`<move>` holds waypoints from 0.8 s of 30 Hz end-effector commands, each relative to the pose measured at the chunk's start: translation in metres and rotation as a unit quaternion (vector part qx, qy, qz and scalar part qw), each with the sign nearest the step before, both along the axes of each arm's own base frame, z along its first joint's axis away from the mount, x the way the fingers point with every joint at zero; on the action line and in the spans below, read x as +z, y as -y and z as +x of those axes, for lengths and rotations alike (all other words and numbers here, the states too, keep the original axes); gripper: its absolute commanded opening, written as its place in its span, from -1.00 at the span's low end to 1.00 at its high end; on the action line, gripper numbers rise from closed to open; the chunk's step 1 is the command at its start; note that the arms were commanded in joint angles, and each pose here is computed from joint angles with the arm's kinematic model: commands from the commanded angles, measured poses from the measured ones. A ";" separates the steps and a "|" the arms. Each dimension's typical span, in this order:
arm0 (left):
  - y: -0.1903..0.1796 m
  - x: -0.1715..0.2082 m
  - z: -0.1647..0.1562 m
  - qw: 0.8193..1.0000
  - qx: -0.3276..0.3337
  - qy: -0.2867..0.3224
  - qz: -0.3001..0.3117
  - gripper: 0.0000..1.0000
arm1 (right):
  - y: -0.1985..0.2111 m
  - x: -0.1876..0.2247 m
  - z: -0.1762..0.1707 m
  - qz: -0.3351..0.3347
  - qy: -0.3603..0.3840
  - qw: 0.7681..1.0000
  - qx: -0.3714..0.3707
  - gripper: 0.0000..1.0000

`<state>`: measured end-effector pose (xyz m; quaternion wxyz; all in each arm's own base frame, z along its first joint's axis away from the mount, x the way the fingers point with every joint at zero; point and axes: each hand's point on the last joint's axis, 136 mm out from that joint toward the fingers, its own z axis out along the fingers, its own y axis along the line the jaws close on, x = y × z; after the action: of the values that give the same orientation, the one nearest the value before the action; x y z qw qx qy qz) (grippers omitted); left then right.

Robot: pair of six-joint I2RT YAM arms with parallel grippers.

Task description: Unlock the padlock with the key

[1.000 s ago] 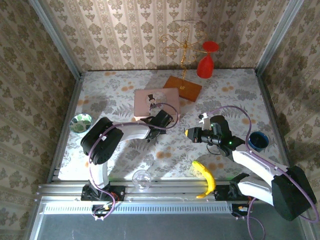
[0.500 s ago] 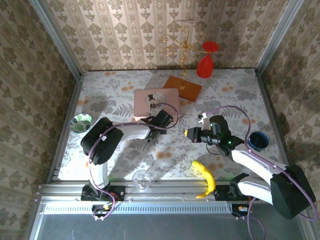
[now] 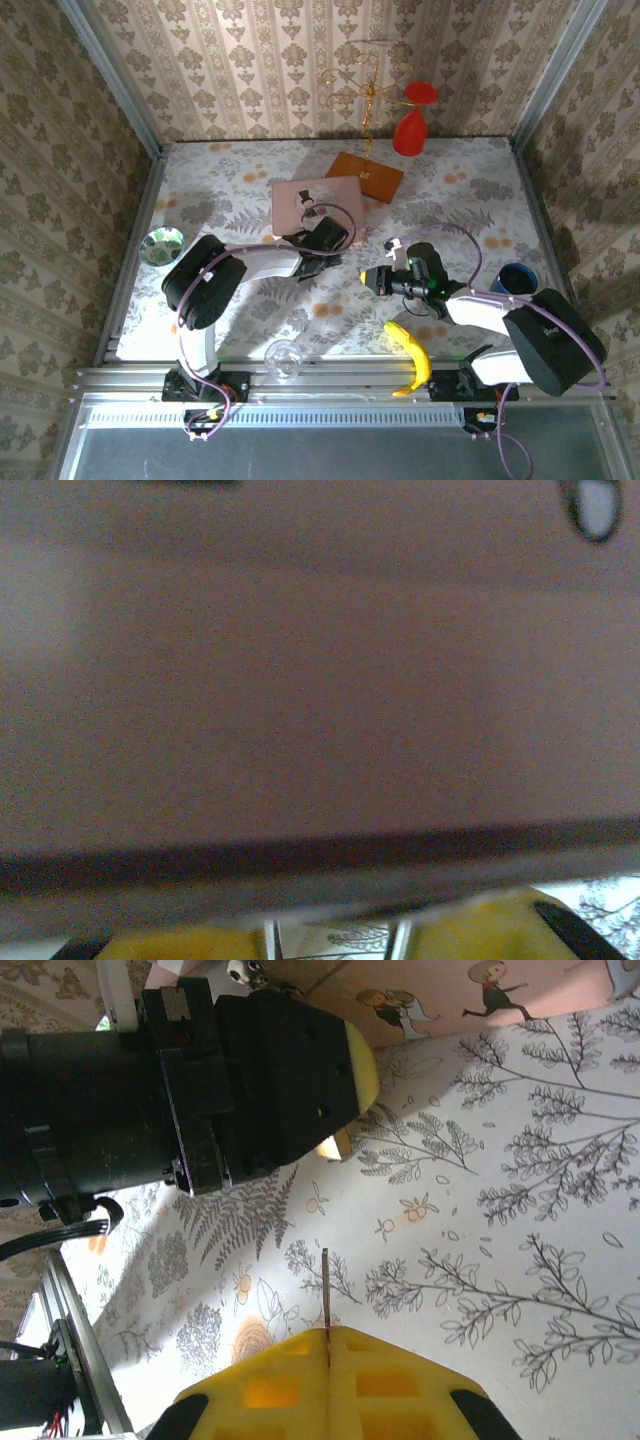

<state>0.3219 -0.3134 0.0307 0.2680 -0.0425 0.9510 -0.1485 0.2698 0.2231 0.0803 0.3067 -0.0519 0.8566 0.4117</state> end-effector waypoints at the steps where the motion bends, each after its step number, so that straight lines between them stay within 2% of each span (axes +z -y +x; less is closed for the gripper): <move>1: 0.030 0.023 -0.003 0.996 -0.008 -0.012 -0.086 -1.00 | -0.007 0.007 0.006 0.012 0.032 0.999 0.009 -1.00; 14: 0.043 0.038 0.004 0.985 0.002 -0.026 -0.168 -1.00 | -0.022 -0.029 0.009 -0.041 0.017 0.999 0.018 -1.00; 19: 0.049 0.038 0.004 0.980 0.000 -0.036 -0.198 -1.00 | -0.032 -0.030 0.015 -0.035 0.022 0.999 0.022 -1.00; 24: 0.047 0.043 0.005 0.979 -0.001 -0.032 -0.202 -1.00 | -0.036 -0.036 0.019 -0.037 0.017 0.999 0.023 -1.00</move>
<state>0.3200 -0.3389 0.0363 0.2133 -0.0900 0.9378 -0.2586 0.2778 0.2542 0.0388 0.2870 -0.0838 0.8715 0.3887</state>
